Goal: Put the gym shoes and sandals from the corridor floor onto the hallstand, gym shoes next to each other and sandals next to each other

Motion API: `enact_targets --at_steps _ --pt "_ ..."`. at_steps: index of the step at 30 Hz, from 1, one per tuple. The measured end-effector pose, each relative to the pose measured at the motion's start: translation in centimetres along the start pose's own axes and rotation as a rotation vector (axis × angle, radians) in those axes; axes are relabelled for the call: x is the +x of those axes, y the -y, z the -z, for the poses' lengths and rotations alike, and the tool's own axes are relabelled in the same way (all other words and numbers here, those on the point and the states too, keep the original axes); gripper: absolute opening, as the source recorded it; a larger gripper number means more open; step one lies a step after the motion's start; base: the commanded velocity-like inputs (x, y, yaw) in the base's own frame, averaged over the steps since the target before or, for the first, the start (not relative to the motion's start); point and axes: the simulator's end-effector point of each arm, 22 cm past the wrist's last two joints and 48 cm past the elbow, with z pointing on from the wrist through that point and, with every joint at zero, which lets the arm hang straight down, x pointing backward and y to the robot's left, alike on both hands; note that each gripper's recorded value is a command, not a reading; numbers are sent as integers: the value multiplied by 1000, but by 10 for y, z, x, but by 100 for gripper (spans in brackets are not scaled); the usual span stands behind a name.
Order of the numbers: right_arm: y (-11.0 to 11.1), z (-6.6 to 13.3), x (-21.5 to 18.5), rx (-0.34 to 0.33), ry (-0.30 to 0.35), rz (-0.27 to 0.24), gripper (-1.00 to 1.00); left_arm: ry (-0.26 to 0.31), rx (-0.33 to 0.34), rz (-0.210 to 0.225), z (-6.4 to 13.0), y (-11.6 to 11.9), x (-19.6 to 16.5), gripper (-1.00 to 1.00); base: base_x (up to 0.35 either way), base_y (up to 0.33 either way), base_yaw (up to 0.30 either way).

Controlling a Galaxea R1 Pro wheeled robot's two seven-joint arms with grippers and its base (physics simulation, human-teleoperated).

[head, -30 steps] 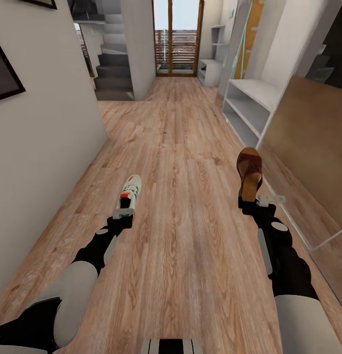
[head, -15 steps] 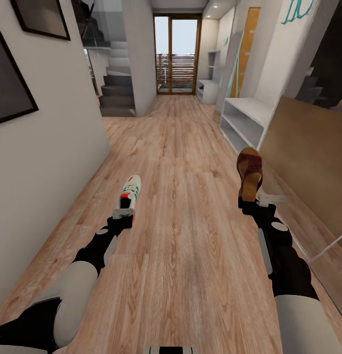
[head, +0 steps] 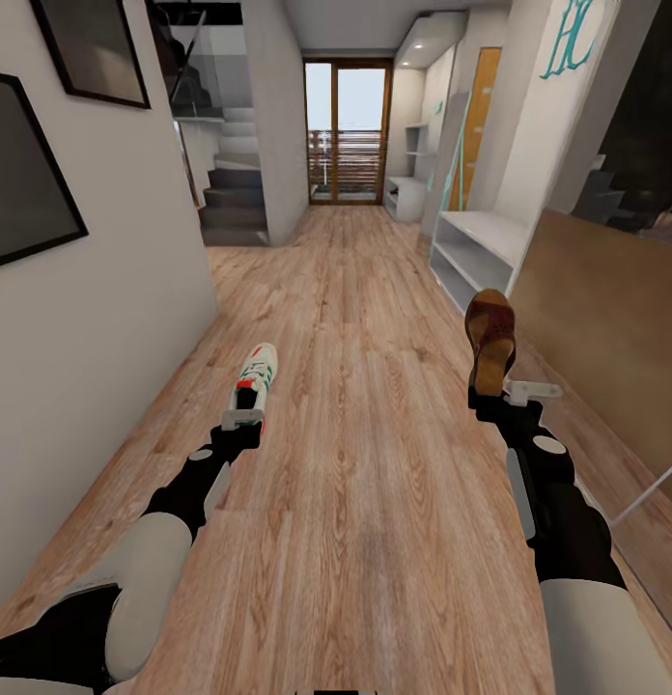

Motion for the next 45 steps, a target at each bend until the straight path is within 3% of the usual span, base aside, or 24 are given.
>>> enact_targets --at_steps 34,45 --pt "2 15 -35 -1 54 -12 -100 52 8 -2 16 6 -36 -100 1 0 0" --pt "3 21 -47 -2 72 -16 -100 49 18 -1 21 11 -37 -100 250 0 0"
